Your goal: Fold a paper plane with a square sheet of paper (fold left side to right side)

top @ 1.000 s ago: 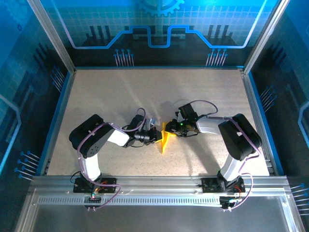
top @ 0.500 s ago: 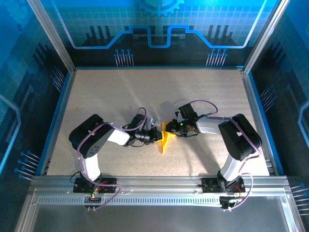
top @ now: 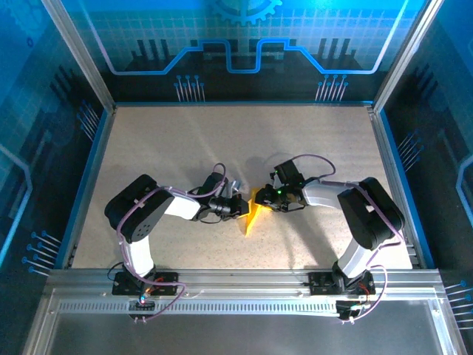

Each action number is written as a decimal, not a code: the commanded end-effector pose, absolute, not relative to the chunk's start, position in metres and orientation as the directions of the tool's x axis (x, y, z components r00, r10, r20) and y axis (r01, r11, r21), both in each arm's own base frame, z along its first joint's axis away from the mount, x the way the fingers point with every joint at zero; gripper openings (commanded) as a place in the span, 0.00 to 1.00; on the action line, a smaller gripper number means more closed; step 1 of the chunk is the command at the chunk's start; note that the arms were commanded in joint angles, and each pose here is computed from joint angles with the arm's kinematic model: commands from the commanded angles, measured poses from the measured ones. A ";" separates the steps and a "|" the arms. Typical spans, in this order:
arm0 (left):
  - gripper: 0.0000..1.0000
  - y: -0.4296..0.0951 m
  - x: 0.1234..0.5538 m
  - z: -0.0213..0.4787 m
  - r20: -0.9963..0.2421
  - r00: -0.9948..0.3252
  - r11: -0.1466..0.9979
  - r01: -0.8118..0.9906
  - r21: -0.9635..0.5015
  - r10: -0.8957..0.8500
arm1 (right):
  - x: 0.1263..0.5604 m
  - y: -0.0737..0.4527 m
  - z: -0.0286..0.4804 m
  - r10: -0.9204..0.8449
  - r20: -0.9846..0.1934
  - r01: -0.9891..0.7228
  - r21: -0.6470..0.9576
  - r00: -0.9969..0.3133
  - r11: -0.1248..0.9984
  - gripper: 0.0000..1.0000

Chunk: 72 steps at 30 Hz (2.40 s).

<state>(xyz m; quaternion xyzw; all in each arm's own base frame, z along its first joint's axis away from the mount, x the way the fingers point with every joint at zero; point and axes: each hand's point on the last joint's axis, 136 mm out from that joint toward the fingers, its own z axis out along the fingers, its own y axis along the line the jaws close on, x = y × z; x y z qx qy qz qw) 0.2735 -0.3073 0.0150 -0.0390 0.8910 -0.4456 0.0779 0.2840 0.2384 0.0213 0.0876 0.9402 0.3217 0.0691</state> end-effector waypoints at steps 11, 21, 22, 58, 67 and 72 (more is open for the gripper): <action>0.00 -0.289 0.270 -0.033 -0.113 -0.984 0.767 -0.034 -0.641 -0.138 | 0.276 0.235 0.027 0.199 -0.073 0.114 0.615 -0.977 0.781 0.35; 0.00 -0.292 0.270 -0.033 -0.121 -0.985 0.787 -0.021 -0.616 -0.121 | 0.274 0.220 0.040 0.226 -0.104 0.123 0.590 -0.969 0.798 0.33; 0.00 -0.293 0.270 -0.033 -0.121 -0.985 0.787 -0.021 -0.616 -0.121 | 0.275 0.221 0.042 0.222 -0.110 0.115 0.594 -0.969 0.796 0.29; 0.03 -0.294 0.271 -0.033 -0.119 -0.985 0.786 -0.021 -0.618 -0.121 | 0.271 0.222 -0.010 0.174 -0.025 0.141 0.477 -0.984 0.868 0.13; 0.15 -0.292 0.289 0.028 -0.217 -0.965 0.729 0.044 -0.683 -0.145 | 0.251 0.203 -0.026 0.176 0.006 0.163 0.411 -0.984 0.897 0.04; 0.18 -0.286 0.292 0.073 -0.291 -0.949 0.728 0.114 -0.675 -0.120 | 0.246 0.196 -0.030 0.176 0.009 0.166 0.383 -0.984 0.909 0.03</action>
